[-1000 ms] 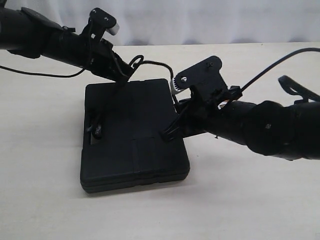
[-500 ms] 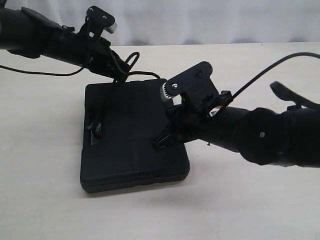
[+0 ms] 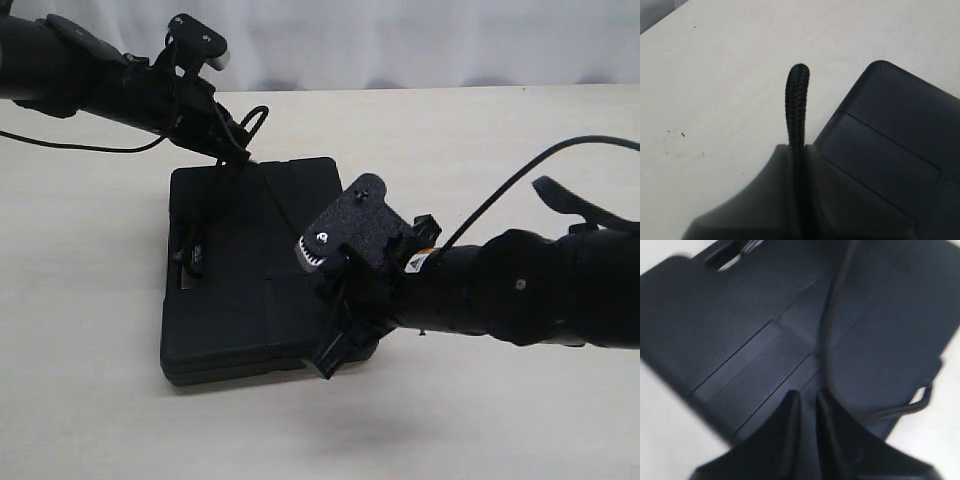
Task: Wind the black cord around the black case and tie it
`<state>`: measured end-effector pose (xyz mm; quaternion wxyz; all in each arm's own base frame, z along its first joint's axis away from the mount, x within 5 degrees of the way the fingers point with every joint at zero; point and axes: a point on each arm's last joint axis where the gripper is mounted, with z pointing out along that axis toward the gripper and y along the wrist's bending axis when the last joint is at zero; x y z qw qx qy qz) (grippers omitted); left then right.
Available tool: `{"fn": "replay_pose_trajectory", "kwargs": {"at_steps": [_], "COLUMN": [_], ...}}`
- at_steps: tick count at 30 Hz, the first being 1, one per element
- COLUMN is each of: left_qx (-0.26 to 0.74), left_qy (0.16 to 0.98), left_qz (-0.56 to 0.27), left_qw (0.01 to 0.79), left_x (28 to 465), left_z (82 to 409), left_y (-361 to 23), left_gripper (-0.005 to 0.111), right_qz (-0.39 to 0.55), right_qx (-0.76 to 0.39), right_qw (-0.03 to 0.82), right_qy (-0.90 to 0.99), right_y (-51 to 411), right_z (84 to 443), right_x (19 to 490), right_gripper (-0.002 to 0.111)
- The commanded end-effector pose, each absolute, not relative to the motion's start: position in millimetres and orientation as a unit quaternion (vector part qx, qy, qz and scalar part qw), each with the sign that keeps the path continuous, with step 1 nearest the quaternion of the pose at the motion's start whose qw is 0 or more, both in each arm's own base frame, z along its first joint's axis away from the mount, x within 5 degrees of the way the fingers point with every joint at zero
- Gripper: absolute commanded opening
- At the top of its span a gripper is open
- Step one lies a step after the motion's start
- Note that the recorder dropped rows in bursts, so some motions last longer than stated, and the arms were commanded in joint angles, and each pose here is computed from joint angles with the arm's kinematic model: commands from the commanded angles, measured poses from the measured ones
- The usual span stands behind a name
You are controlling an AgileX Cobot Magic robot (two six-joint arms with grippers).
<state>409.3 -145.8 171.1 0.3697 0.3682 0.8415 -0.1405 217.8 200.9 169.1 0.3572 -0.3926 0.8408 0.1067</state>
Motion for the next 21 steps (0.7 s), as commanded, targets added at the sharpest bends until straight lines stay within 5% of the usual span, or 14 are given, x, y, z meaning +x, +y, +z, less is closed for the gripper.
{"fn": "replay_pose_trajectory", "kwargs": {"at_steps": [1,8,12,18,21], "left_qx": [0.37,0.376,0.376,0.372,0.37], "left_qy": [0.841,0.839,0.84,0.841,0.842], "left_qz": [-0.135,-0.131,-0.133,-0.135,-0.135], "left_qw": [0.371,0.37,0.369,0.368,0.368], "left_x": [411,411,411,410,411], "left_z": [172,172,172,172,172], "left_y": [-145,-145,-145,-145,-145], "left_gripper": [0.0,0.0,0.0,0.0,0.0], "right_qz": [0.112,0.121,0.151,0.077,0.093], "right_qx": [-0.419,-0.425,-0.25,0.044,0.086], "right_qw": [0.338,0.363,0.44,0.394,0.345], "right_qy": [0.835,0.82,0.849,0.915,0.93], "right_y": [201,198,171,9,-24], "right_z": [169,189,227,208,186], "right_x": [212,207,229,310,340], "right_gripper": [0.029,0.038,0.038,0.038,0.038]}}
